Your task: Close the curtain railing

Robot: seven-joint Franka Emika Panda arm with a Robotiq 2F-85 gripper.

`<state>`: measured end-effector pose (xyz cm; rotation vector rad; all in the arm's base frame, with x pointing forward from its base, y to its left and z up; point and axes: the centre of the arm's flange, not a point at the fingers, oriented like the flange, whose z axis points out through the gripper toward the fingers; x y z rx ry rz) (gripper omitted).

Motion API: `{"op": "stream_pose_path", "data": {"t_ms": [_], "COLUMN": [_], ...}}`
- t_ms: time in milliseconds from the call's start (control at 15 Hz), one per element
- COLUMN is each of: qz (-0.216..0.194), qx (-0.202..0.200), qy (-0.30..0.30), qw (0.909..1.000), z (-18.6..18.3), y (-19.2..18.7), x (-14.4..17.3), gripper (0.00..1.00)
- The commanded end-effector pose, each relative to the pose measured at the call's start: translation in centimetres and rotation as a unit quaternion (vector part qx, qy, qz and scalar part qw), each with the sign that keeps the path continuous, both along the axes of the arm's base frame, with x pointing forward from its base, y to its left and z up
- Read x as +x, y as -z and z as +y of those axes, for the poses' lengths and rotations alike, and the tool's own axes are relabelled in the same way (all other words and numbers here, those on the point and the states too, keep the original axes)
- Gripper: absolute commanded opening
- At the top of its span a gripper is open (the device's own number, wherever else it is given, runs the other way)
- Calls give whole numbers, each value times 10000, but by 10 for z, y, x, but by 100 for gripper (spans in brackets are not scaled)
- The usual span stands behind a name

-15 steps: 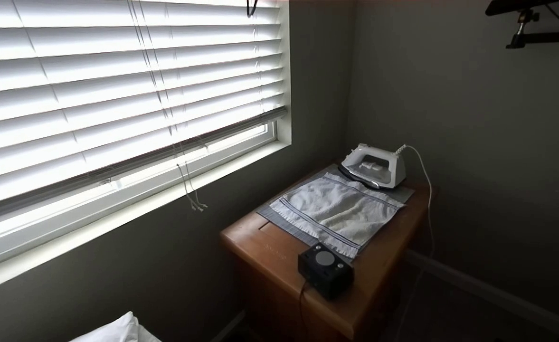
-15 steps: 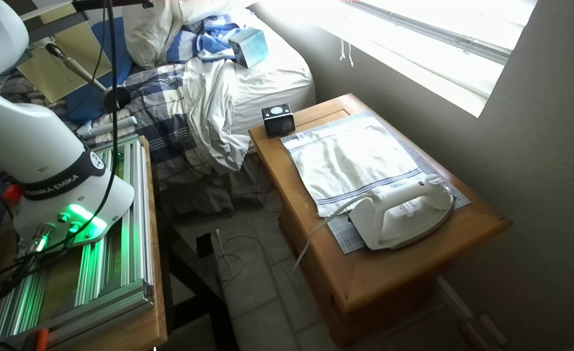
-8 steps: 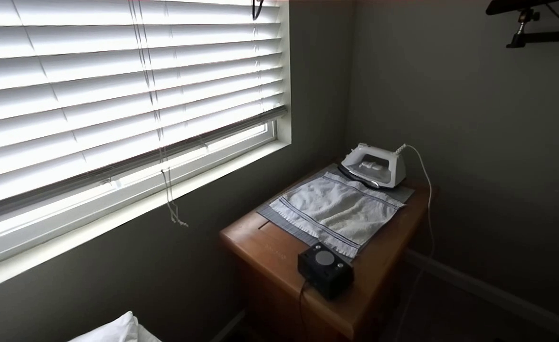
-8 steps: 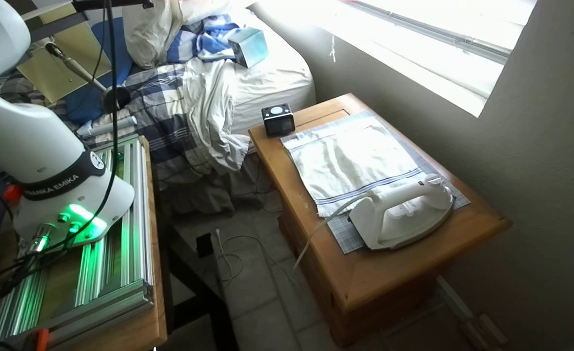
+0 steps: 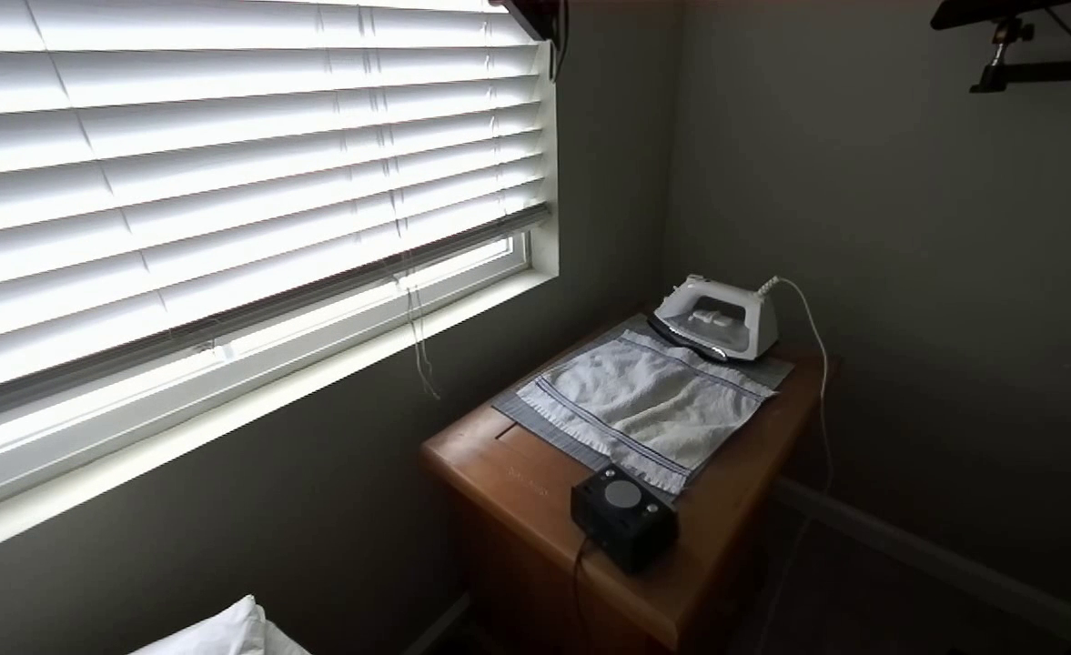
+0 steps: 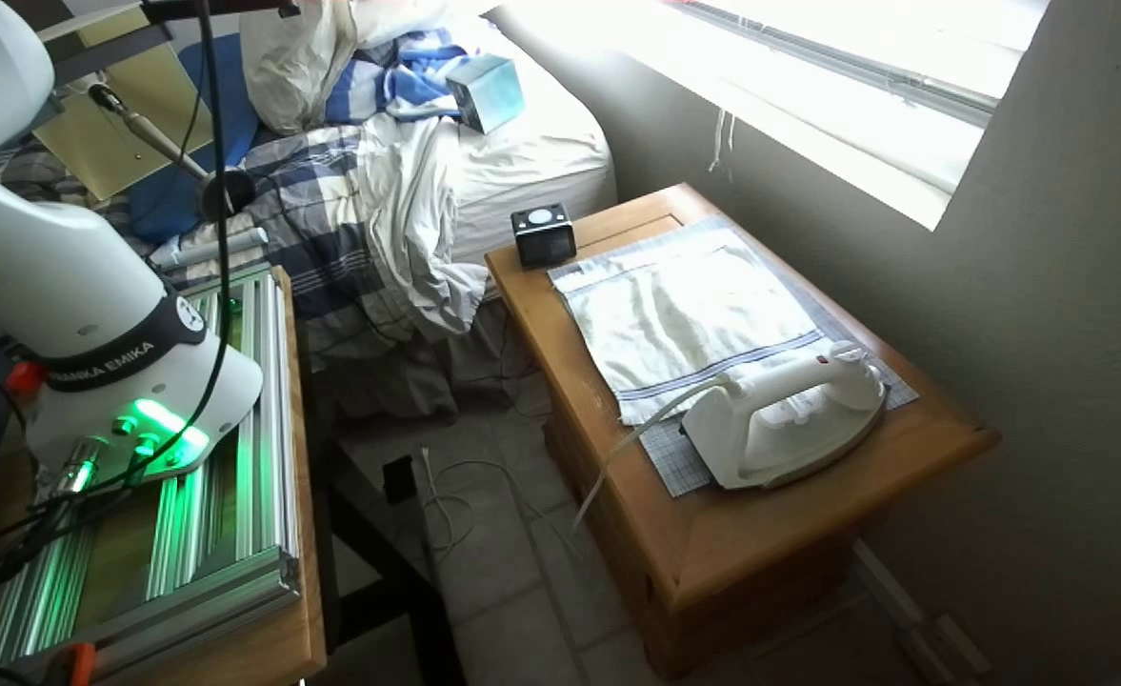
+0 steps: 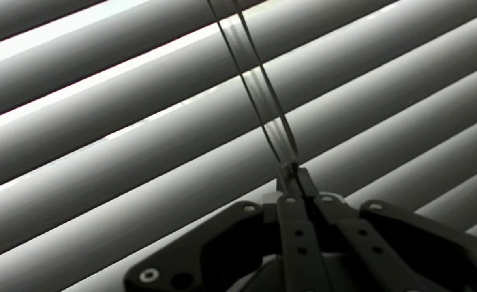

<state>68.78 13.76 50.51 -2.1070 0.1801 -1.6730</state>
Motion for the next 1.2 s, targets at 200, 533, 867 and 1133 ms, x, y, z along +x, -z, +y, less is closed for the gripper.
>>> {"op": "stream_pose_path", "data": {"t_ms": [200, 533, 867, 1133], "qz": [462, 712, 486, 318], "qx": [-1371, -2055, -2561, -2913], "qy": [414, 291, 480, 800], "qw": [9886, 9756, 9642, 9527], "z": [-28, -50, -85, -108], "y": [18, -36, -92, -124], "x": [14, 0, -6, -7], "gripper": [1, 1, 1, 1]}}
